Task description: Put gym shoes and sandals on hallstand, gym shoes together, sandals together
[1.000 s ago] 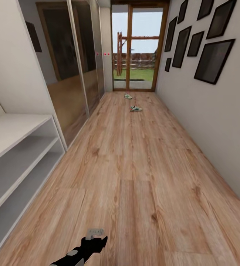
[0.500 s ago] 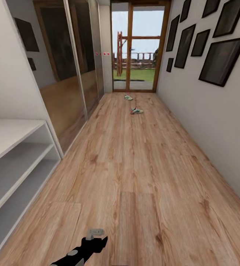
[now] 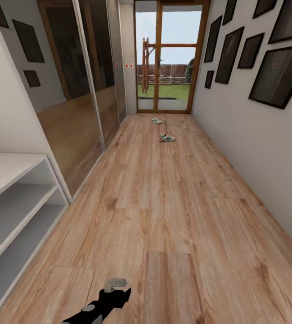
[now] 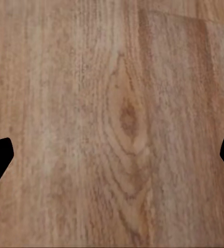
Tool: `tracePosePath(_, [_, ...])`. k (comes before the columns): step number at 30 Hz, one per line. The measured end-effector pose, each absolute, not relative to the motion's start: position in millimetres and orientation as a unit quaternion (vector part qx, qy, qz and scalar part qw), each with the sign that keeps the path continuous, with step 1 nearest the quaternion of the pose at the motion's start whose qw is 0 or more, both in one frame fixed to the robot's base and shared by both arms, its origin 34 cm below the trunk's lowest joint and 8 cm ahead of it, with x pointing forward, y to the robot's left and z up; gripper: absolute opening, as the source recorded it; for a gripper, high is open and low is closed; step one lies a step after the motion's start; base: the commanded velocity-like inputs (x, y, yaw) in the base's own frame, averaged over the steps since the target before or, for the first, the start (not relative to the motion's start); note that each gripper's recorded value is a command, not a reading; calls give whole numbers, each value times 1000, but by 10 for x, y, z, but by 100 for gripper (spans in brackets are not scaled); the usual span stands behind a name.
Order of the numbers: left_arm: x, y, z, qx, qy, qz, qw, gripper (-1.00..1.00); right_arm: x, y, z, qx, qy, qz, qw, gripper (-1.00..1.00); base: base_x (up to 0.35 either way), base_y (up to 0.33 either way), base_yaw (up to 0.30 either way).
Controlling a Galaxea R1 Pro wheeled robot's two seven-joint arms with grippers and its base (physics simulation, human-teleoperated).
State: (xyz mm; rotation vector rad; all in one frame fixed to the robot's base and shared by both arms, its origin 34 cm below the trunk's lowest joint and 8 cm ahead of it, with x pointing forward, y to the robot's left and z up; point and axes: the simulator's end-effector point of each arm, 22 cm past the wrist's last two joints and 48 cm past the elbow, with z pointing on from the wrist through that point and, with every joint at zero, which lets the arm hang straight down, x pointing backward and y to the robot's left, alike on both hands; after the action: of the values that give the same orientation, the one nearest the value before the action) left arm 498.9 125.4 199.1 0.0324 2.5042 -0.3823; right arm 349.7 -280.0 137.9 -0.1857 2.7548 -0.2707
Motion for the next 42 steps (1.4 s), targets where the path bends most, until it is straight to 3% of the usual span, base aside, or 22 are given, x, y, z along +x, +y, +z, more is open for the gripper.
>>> tracePosePath(42, [4986, 1257, 1989, 11, 943, -144, 299, 100, 3491, -2794, 1377, -66, 976, -95, 182, 100, 348, 76, 0])
